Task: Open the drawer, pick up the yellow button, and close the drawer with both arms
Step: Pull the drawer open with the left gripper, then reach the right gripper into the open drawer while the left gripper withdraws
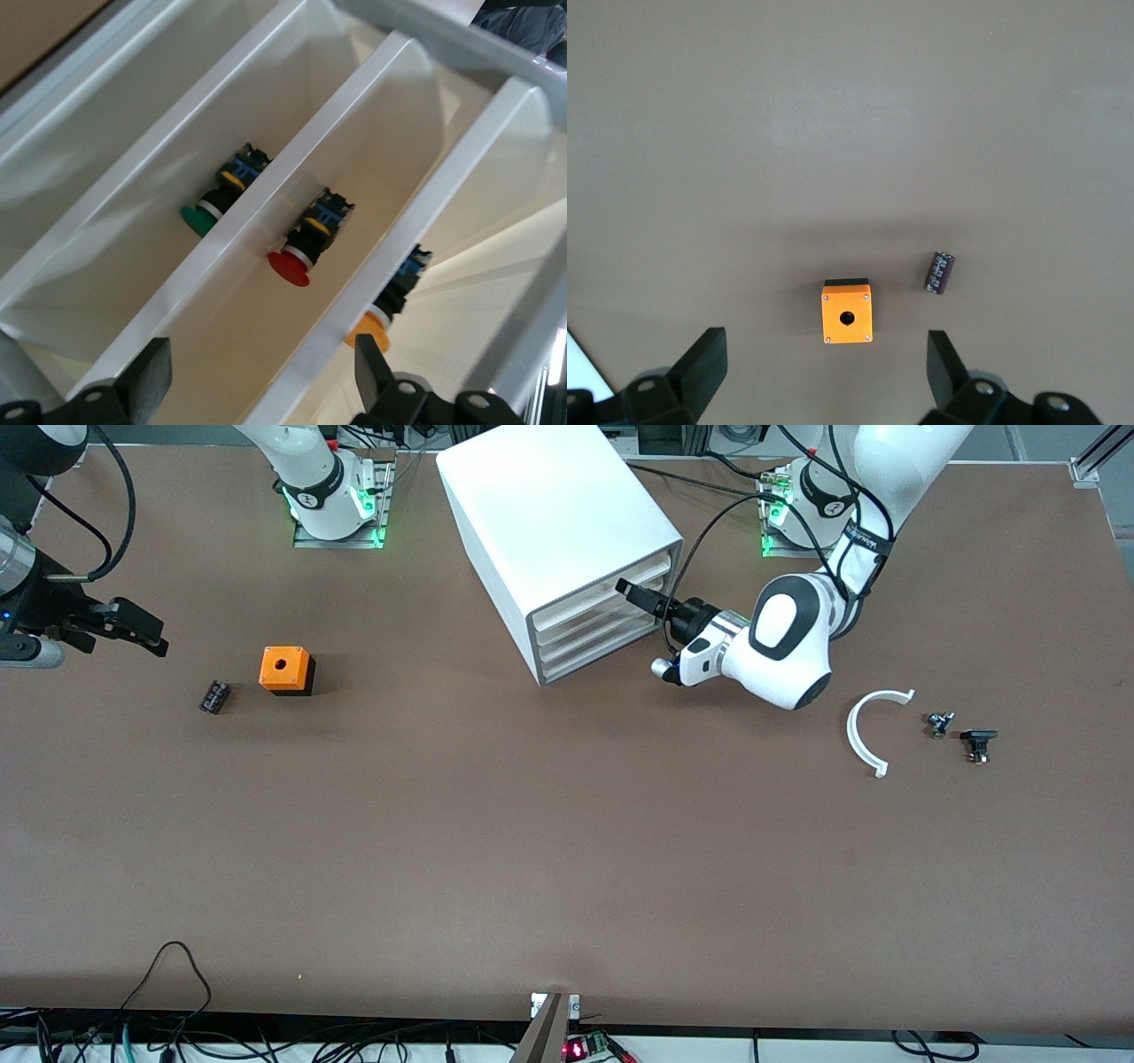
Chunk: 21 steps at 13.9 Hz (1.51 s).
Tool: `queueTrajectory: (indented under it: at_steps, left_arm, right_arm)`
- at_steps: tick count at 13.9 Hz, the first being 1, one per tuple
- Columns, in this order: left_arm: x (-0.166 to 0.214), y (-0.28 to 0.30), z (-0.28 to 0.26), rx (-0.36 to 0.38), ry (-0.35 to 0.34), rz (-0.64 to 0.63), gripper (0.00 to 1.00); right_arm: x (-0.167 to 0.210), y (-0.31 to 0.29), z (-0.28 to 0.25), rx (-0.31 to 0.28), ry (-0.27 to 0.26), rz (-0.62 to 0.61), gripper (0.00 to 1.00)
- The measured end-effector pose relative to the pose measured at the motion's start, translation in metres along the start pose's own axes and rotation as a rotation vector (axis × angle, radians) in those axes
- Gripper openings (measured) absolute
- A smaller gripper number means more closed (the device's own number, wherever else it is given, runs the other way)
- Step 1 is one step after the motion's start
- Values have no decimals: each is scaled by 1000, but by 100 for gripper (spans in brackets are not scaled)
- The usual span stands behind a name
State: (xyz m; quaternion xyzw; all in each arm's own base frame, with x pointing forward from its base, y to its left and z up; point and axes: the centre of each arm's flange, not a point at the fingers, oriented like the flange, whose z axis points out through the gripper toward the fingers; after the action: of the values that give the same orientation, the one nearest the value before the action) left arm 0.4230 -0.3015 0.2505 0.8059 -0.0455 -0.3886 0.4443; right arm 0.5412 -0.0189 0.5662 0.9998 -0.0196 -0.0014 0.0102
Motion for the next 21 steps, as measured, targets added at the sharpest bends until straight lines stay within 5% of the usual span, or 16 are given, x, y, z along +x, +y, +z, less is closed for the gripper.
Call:
queueTrajectory:
  at_steps: [2, 8, 11, 17, 21]
  left_arm:
    - [-2, -4, 9, 6, -8, -7, 83]
    - [-6, 9, 3, -19, 9, 18, 29]
    - [-4, 7, -18, -24, 67, 17, 28]
    - [0, -7, -127, -49, 320, 43, 20]
    - [5, -3, -147, -33, 405, 51, 23]
  right_arm:
    - [0, -1, 0, 0, 0, -1, 100]
    - [0, -2, 0, 1, 0, -2, 100]
    - [0, -2, -1, 2, 1, -2, 100]
    - [0, -7, -3, 4, 3, -11, 100]
    - [0, -38, 1, 90, -16, -52, 100]
